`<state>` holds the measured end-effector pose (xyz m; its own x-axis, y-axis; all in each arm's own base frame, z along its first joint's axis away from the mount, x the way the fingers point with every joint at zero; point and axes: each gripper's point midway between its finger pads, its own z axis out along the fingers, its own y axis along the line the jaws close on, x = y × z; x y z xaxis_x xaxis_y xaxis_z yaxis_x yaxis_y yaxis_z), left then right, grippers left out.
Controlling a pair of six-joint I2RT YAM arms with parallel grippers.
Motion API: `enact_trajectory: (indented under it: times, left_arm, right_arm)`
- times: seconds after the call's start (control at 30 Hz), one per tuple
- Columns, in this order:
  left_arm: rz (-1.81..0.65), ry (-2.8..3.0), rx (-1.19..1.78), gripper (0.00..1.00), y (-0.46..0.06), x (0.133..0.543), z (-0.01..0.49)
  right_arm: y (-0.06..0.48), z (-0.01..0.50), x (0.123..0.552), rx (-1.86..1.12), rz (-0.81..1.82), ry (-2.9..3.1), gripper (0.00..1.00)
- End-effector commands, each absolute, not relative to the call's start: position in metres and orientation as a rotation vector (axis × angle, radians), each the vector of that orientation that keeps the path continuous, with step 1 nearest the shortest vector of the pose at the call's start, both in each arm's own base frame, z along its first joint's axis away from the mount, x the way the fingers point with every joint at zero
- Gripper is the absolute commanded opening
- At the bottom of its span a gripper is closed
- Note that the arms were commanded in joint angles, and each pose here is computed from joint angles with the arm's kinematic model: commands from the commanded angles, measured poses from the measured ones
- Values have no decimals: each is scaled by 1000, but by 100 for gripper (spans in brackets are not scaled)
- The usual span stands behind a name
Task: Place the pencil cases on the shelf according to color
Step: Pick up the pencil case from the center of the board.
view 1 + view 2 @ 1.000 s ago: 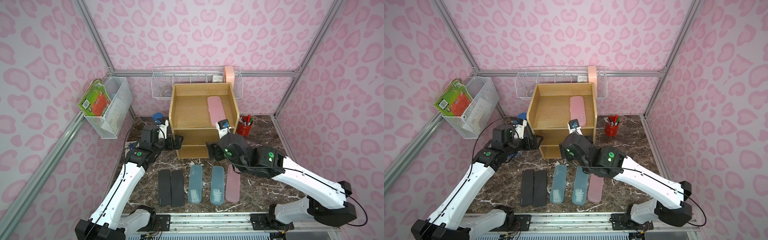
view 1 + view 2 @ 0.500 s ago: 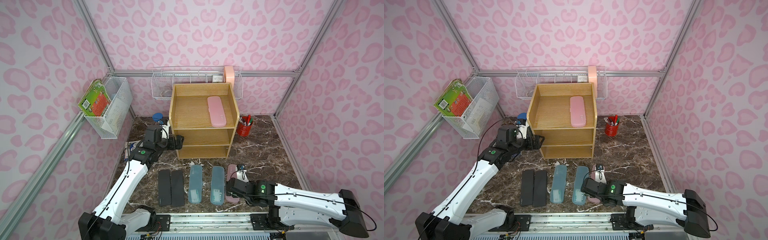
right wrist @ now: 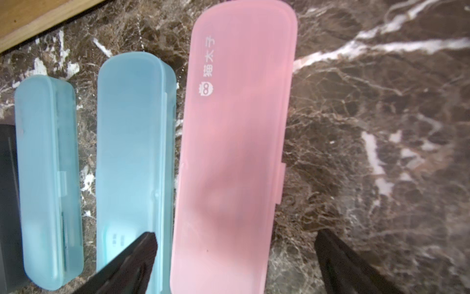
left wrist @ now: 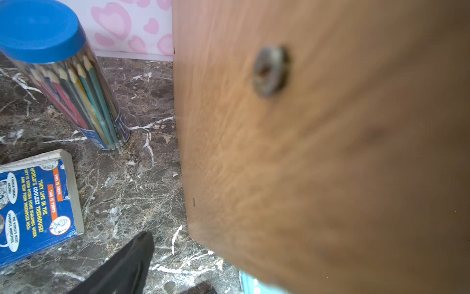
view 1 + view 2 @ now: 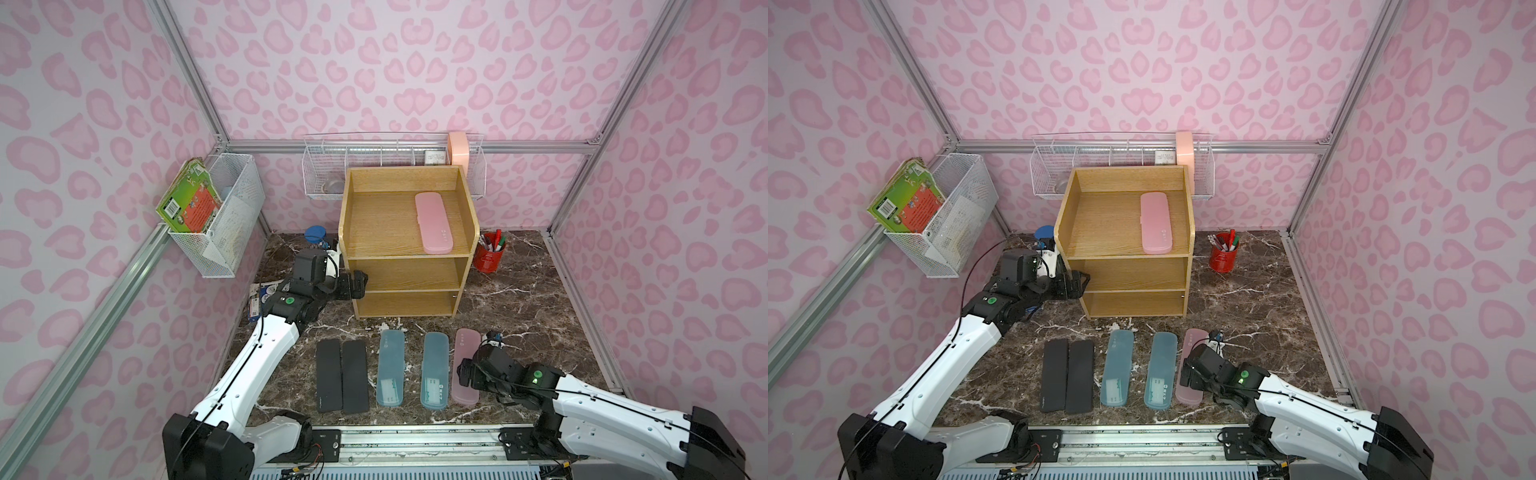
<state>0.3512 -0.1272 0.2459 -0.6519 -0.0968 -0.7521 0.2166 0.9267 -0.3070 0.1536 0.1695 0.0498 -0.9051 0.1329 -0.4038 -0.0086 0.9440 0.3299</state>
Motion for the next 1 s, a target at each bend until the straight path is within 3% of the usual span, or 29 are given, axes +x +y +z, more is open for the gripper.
enact_trajectory:
  times: [0.0,0.37,0.67,0.97]
  left_arm:
    - [-526,2240,175,99,-141,349,250]
    - [-562,2175,181,99,-144,333,277]
    - [-695,2182,189,99,-160,331,278]
    - [-632,2227,176,99,-154,335,272]
  right_arm:
    - [180,47,150,-20,476,2706,100]
    - [178,27,151,30,191,2766,100]
    - [155,12,119,149,27,2811,100]
    - [143,45,119,178,160,2737,100]
